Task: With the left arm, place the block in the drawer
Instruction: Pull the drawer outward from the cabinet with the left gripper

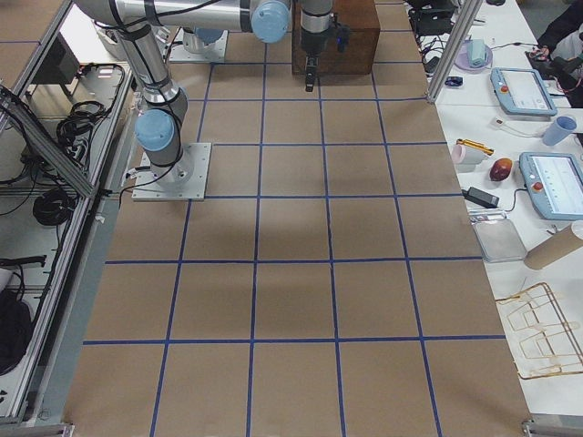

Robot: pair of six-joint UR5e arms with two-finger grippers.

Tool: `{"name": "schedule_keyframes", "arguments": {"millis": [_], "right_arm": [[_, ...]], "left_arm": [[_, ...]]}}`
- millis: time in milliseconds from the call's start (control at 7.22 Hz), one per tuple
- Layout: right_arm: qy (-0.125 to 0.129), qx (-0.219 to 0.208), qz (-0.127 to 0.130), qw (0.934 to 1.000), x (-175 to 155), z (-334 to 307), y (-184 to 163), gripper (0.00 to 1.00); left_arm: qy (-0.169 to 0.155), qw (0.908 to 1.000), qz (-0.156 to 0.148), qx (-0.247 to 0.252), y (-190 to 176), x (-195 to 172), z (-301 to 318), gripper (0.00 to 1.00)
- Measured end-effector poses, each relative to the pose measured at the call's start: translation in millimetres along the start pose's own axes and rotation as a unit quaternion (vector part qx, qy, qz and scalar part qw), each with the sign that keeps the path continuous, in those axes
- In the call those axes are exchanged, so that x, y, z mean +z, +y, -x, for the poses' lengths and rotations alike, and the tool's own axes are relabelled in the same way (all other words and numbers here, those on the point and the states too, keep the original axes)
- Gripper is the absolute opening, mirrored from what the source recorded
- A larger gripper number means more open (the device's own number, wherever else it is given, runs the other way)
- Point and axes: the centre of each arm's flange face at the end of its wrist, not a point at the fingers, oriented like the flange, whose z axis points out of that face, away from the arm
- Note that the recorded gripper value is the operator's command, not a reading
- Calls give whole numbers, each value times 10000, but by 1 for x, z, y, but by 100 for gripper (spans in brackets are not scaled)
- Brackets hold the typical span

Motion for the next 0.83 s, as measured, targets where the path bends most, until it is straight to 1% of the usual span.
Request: {"name": "schedule_keyframes", "arguments": {"millis": [415, 831], "right_arm": [[0, 1, -1, 10000, 0, 0, 0, 100], [0, -1, -1, 10000, 0, 0, 0, 100]], "left_arm": [[38, 10000, 31, 52, 0, 2, 3, 100], [74, 10000, 19, 37, 6, 3, 22, 100]]}}
